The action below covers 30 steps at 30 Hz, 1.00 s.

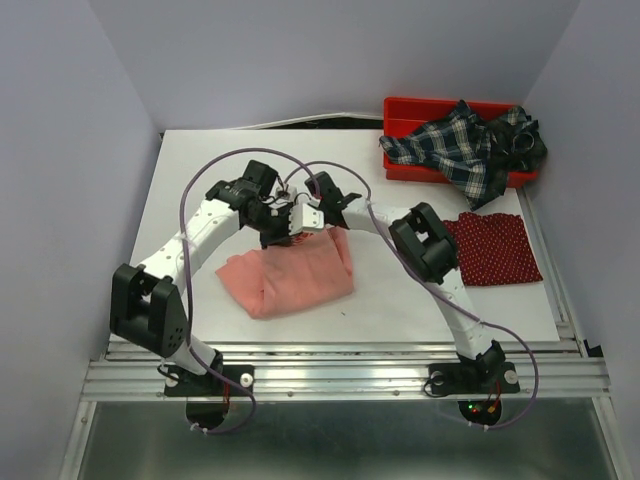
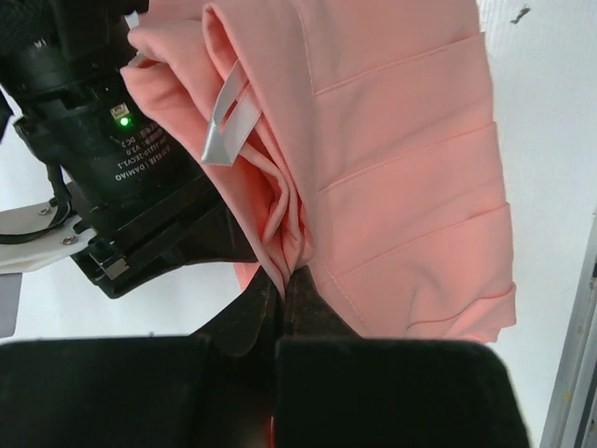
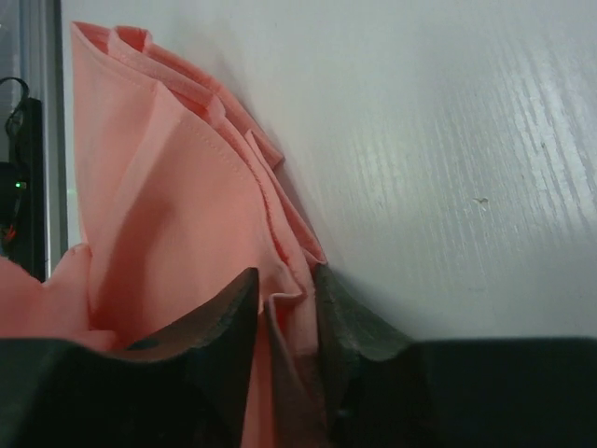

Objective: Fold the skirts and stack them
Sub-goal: Fold the skirt

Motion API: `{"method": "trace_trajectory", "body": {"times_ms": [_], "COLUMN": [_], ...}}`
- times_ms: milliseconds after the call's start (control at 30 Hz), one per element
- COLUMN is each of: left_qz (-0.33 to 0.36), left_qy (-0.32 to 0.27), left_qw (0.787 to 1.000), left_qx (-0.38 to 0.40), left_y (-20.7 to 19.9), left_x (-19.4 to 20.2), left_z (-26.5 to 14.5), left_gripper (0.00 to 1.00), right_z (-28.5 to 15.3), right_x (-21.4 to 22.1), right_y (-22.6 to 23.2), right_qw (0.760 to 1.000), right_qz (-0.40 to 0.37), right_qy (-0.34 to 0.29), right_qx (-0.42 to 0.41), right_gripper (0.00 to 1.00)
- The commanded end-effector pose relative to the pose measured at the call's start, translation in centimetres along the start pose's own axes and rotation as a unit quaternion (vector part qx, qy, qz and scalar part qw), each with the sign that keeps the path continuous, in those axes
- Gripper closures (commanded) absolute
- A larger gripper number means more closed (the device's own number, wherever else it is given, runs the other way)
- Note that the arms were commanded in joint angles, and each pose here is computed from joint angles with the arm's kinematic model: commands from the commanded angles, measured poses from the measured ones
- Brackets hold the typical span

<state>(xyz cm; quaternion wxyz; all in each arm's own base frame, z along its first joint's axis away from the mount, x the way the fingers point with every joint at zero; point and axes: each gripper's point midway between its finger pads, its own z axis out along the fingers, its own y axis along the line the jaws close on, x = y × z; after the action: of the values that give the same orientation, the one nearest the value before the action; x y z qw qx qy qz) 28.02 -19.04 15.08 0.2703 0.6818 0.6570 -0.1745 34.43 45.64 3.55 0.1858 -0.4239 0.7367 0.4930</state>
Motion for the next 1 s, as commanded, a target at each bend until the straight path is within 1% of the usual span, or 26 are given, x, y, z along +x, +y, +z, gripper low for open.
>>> {"method": "trace_trajectory", "body": {"times_ms": [0,67,100,133,167,200,267,367,400,467,600,633,667,700,733,767,800,833,867,900,933,967], "left_qz": [-0.015,-0.03,-0.031,-0.035,-0.04,-0.046,-0.062,-0.091,-0.099,-0.119,-0.151,-0.16,-0.183,-0.19,-0.201,-0.215,-0.232,-0.234,-0.242,-0.267,-0.266,-0.27], "left_qy": [0.008,0.011,0.011,0.014,0.019,0.02,0.026,0.03,0.03,0.034,0.037,0.037,0.037,0.031,0.028,0.007,-0.001,-0.022,-0.046,-0.063,-0.08,-0.089], "left_qw": [1.0,0.999,0.999,0.999,0.999,0.999,0.998,0.995,0.995,0.992,0.988,0.986,0.982,0.981,0.979,0.977,0.973,0.972,0.969,0.96,0.957,0.955], "left_qx": [-0.01,-0.006,-0.008,-0.008,-0.004,-0.009,-0.01,-0.004,-0.008,0.002,0.002,0.001,0.005,-0.001,-0.002,-0.01,-0.009,-0.03,-0.037,-0.059,-0.078,-0.088], "left_y": [1.2,1.3,1.5,1.5,1.5,1.7,2.2,3.1,3.8,4.1,5.5,5.8,6.0,6.9,7.2,8.3,8.2,9.4,10.0,10.9,11.2,11.3], "left_x": [1.8,2.9,3.2,3.6,4.1,4.6,5.7,7.0,7.2,8.1,9.2,9.4,10.1,9.8,9.8,9.2,9.2,8.0,7.0,6.7,5.6,5.0], "left_z": [1.3,2.1,2.4,2.5,2.9,3.1,3.6,4.7,4.7,5.5,6.7,6.9,7.2,6.9,6.7,5.8,5.3,3.6,2.5,0.9,-0.9,-1.9], "left_gripper": [1.0,1.0,1.0,1.0,1.0,1.0,1.0,1.0,0.98,0.94,0.79,0.73,0.69,0.37,0.31,0.26,0.13,0.01,0.01,0.01,0.01,0.01], "right_z": [-1.1,-1.6,-1.7,-2.3,-2.4,-3.1,-4.1,-6.7,-7.7,-10.0,-14.2,-15.6,-17.1,-18.3,-19.3,-20.1,-20.4,-20.8,-20.8,-20.0,-19.7,-19.2], "right_x": [-1.4,-2.5,-3.0,-3.7,-4.1,-4.5,-5.8,-7.6,-8.8,-10.3,-11.6,-11.9,-11.8,-11.7,-11.7,-11.1,-10.9,-10.9,-10.5,-9.8,-9.2,-8.1], "right_y": [-0.5,-1.5,-2.2,-3.1,-3.8,-5.0,-6.2,-8.2,-8.6,-9.3,-10.3,-10.0,-10.2,-9.5,-9.1,-8.8,-7.9,-5.6,-4.2,-1.6,0.0,2.0], "right_qw": [0.999,0.997,0.995,0.993,0.991,0.986,0.98,0.97,0.966,0.958,0.943,0.938,0.933,0.932,0.93,0.93,0.933,0.94,0.947,0.963,0.97,0.976], "right_qz": [-0.009,-0.014,0.001,-0.001,-0.006,-0.011,-0.017,-0.006,-0.006,0.007,0.022,0.02,0.021,0.017,0.013,0.017,0.014,0.009,0.013,0.032,0.044,0.054], "right_qy": [-0.009,-0.019,-0.026,-0.034,-0.038,-0.044,-0.058,-0.086,-0.099,-0.124,-0.151,-0.157,-0.161,-0.158,-0.157,-0.149,-0.143,-0.143,-0.139,-0.133,-0.129,-0.119], "right_qx": [0.044,0.068,0.093,0.111,0.128,0.159,0.189,0.228,0.24,0.259,0.294,0.31,0.32,0.327,0.332,0.334,0.329,0.309,0.29,0.232,0.202,0.174], "right_gripper": [0.6,0.5,0.34,0.28,0.24,0.18,0.14,0.07,0.01,0.0,0.0,0.0,0.0,0.0,0.0,0.0,0.0,0.0,0.0,0.02,0.02,0.03]}}
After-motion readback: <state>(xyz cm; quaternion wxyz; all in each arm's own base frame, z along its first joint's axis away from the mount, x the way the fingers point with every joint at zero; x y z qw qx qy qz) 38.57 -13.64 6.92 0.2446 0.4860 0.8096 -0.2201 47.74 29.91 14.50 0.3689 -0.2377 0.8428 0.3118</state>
